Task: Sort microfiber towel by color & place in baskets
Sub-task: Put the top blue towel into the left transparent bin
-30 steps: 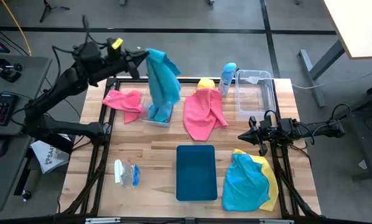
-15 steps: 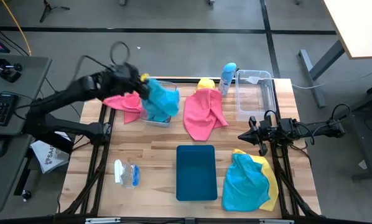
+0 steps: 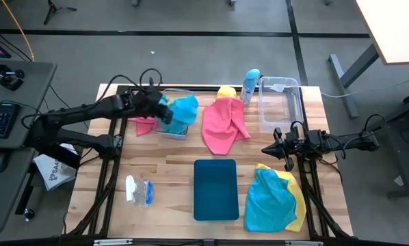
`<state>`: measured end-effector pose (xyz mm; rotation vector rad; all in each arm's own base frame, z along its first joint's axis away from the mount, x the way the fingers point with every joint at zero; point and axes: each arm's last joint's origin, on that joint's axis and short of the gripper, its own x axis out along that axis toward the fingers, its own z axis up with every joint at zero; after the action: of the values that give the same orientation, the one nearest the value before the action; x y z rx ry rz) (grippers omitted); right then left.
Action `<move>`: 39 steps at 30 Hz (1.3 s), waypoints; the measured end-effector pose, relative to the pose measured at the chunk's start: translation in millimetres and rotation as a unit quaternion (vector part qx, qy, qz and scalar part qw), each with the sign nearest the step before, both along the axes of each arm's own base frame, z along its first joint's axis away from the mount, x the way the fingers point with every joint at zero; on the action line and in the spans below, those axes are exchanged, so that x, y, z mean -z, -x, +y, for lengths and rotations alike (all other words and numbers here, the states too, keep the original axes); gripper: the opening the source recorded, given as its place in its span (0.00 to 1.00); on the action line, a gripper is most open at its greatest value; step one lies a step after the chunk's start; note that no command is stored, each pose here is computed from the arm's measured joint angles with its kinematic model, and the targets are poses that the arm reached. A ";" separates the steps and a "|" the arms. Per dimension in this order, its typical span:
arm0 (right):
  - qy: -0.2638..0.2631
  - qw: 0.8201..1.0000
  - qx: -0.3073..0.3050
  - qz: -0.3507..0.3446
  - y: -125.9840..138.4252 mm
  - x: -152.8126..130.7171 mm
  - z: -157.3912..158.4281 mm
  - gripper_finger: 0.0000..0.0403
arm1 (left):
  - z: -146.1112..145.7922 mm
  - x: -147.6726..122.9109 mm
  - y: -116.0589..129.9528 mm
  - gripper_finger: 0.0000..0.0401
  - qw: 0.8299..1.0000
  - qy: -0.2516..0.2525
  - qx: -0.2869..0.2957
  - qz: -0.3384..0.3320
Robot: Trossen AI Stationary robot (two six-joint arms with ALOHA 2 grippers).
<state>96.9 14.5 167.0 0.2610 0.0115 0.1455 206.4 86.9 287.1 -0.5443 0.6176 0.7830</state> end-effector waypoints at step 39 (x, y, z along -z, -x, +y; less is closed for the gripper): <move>0.000 1.000 0.000 0.000 0.0 -0.1 0.0 0.00 | 49.3 89.6 -65.0 0.00 0.901 -0.030 0.364 0.235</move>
<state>96.9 14.5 167.1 0.2612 0.0112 0.1455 271.4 136.2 197.5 -0.0296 1.1531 0.2048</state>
